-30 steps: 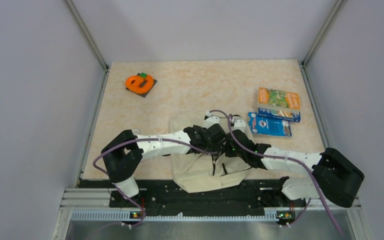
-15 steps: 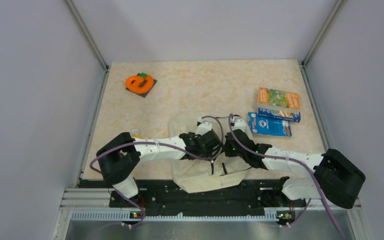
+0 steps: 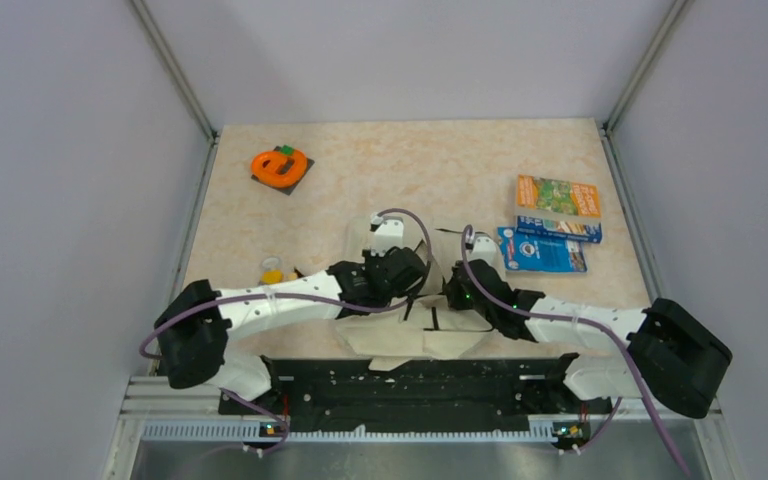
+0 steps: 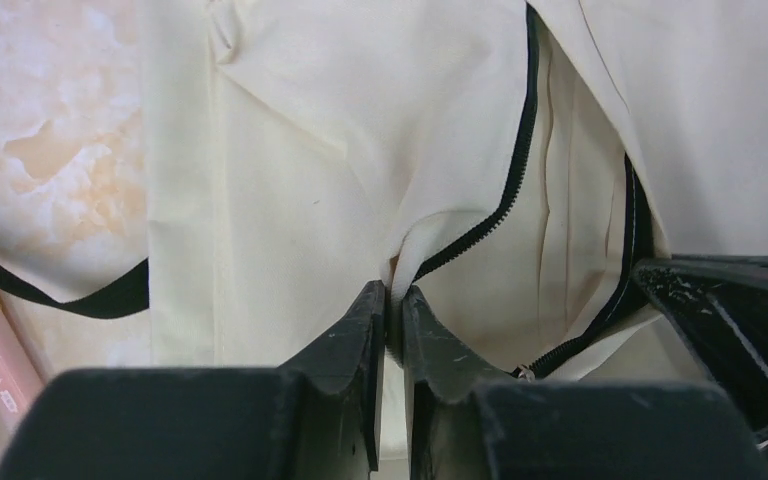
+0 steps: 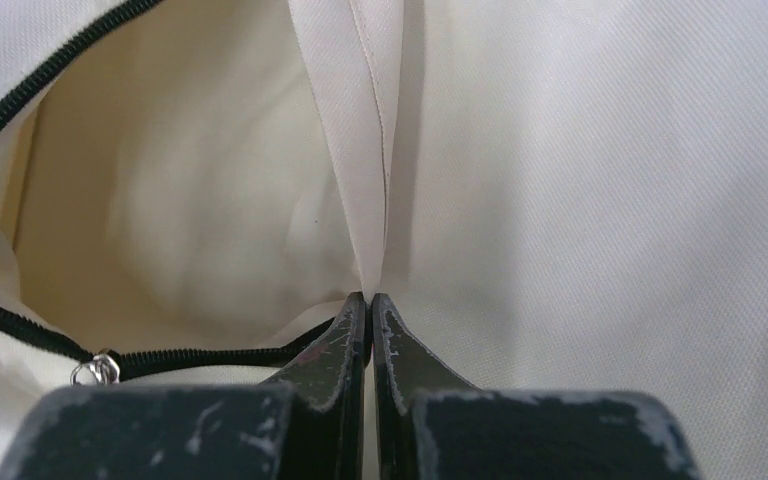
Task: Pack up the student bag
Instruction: Unzip the student bag at the center of the board.
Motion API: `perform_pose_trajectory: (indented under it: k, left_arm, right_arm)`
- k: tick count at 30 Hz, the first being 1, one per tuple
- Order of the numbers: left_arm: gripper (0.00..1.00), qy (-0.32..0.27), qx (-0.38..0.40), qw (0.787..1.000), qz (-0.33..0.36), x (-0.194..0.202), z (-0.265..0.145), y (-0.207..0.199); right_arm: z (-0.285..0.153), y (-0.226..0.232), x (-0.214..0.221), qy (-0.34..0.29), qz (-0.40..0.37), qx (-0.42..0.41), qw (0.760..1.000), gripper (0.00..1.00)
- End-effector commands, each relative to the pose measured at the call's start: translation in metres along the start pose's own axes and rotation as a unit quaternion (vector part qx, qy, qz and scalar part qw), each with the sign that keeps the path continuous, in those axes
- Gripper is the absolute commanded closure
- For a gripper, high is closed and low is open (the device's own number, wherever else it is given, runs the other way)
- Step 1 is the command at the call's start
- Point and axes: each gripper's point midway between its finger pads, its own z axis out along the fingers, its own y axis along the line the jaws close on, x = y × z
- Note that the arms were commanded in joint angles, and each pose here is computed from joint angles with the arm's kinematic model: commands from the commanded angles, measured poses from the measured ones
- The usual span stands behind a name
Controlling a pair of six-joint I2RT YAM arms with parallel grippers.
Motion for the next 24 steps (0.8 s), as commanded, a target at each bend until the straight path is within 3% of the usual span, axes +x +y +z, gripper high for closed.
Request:
perform_pose_trajectory:
  k: [1,8,13,15,21,24]
  left_arm:
    - [0.86,-0.037,-0.037,0.999,-0.014,-0.010,0.001,0.040]
    - [0.85,-0.009,-0.017,0.999,-0.028,0.009,0.006,0.036]
    - [0.79,-0.023,0.009,0.999,-0.028,-0.007,-0.002,0.026]
    - [0.72,-0.031,0.024,0.999,-0.028,-0.018,-0.008,0.020]
    - [0.37,-0.020,0.081,0.997,0.000,-0.036,-0.026,-0.002]
    - [0.23,-0.014,0.101,0.995,0.002,-0.040,-0.034,-0.006]
  right_arm:
    - [0.003,-0.040,0.014,0.004,-0.019,0.073,0.997,1.00]
    - [0.010,-0.021,0.016,0.005,0.005,0.027,1.000,1.00]
    - [0.010,-0.012,0.012,0.000,0.011,0.008,1.000,1.00]
    - [0.009,-0.010,0.009,-0.003,0.012,0.006,1.000,1.00]
    - [0.006,-0.005,0.002,-0.013,0.015,-0.004,1.000,1.00]
    - [0.003,-0.002,-0.002,-0.019,0.018,-0.013,1.000,0.91]
